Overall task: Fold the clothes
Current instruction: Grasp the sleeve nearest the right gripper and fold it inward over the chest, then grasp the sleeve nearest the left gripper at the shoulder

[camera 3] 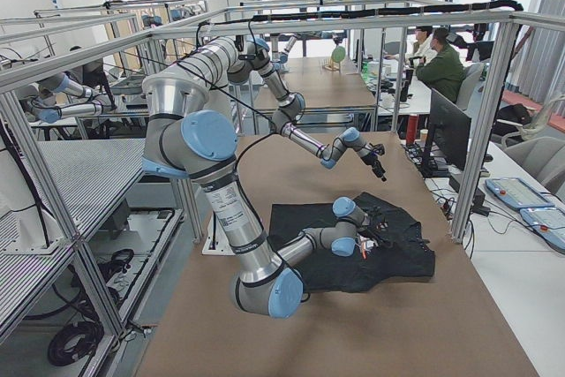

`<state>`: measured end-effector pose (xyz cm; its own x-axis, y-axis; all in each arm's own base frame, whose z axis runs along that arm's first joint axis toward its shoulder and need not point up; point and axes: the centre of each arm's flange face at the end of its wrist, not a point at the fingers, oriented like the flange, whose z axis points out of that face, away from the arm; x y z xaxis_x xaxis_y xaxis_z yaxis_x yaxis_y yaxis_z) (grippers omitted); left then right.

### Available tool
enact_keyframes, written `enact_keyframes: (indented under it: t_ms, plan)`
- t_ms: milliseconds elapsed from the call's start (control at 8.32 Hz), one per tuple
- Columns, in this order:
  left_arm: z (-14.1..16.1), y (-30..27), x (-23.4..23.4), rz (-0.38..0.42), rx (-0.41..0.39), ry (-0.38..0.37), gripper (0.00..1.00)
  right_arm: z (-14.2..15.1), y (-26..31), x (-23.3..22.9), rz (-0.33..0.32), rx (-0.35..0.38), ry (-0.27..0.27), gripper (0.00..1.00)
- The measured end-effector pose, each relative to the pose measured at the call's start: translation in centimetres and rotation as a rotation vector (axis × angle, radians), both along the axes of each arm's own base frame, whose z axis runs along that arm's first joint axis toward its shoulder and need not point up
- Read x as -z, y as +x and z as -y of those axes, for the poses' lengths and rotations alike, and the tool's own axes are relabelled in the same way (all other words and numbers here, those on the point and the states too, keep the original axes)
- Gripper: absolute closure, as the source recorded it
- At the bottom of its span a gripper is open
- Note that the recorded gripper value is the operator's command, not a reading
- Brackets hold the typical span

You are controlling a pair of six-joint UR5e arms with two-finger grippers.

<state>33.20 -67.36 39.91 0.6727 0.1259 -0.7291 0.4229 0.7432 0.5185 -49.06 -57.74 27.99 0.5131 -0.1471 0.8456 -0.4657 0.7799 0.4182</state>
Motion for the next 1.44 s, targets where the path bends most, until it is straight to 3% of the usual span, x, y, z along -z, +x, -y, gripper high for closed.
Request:
enact_keyframes:
  t_ms: [481,721,1081,1442]
  plan:
    - [0.0,0.0,0.4,-0.015,0.003,0.002,0.06,0.2,0.3,0.2,0.007,-0.01,0.002,0.06]
    - [-0.5,0.7,1.2,-0.031,-0.006,0.011,0.06,1.3,2.3,0.6,0.03,0.018,-0.012,0.06]
    - [-3.4,5.3,1.4,-0.03,-0.038,0.034,0.06,3.5,7.3,-0.1,0.061,0.076,-0.051,0.06]
    - [-7.4,8.2,-2.4,0.012,-0.056,0.094,0.06,3.0,8.7,-0.9,0.068,0.086,-0.055,0.06]
